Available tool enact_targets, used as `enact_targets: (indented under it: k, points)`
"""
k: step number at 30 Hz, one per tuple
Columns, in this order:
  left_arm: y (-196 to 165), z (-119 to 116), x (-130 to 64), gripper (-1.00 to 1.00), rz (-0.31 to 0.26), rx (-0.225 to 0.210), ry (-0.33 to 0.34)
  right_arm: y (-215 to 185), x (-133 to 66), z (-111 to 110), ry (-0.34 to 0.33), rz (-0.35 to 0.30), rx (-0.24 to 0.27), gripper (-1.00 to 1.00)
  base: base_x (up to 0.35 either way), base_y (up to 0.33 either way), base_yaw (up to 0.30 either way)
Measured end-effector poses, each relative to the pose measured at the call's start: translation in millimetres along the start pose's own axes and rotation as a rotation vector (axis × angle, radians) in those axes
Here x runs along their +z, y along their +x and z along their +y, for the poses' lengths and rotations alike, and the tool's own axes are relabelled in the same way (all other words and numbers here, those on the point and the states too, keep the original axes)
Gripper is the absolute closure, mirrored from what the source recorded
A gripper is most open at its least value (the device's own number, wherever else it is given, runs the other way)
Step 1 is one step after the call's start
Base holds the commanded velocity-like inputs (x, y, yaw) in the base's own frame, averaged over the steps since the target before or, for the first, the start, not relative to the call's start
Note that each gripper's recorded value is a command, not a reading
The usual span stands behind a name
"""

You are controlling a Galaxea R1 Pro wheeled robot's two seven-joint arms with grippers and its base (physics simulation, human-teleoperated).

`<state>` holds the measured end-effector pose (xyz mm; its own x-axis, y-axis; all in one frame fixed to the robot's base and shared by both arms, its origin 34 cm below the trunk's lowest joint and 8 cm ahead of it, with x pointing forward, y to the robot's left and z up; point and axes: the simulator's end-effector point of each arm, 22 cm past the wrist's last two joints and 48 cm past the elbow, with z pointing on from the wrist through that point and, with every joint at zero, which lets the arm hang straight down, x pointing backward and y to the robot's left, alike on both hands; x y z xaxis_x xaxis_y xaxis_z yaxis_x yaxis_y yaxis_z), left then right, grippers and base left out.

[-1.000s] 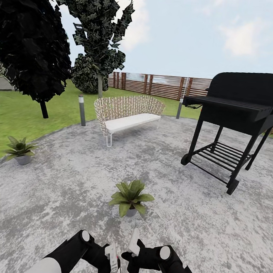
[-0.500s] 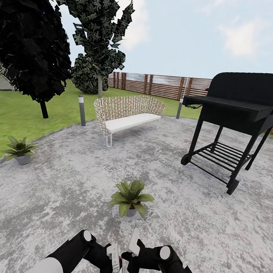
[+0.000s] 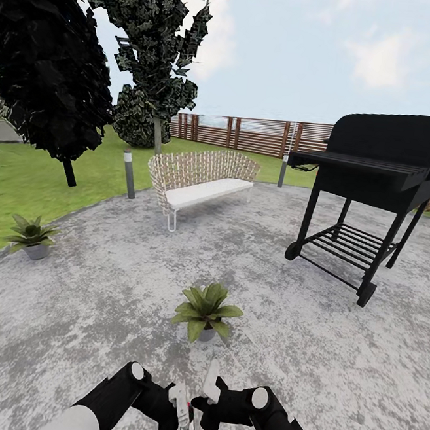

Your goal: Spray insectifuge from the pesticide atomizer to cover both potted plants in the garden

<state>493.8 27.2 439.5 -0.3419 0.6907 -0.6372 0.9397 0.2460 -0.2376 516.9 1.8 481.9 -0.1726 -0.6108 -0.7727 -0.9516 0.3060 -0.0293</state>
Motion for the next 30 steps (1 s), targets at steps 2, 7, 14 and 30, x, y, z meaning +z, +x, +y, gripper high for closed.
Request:
enact_targets:
  k: [2,7,14,30]
  points:
    - [-0.7,-0.1,0.1,1.00,-0.003,0.002,0.000,0.0,0.0,0.0,0.000,0.000,0.000,1.00,0.000,0.000,0.000]
    - [-1.5,-0.2,0.1,1.00,-0.007,0.006,0.001,0.0,0.0,0.0,0.000,0.000,0.000,1.00,0.000,0.000,0.000]
    - [-1.7,-0.4,0.1,1.00,-0.008,0.007,0.001,0.0,0.0,0.0,0.000,0.000,0.000,1.00,0.000,0.000,0.000]
    - [31.9,14.1,-16.4,1.00,0.047,-0.003,-0.027,0.1,0.0,0.0,0.000,0.001,-0.001,1.00,0.000,0.000,0.000]
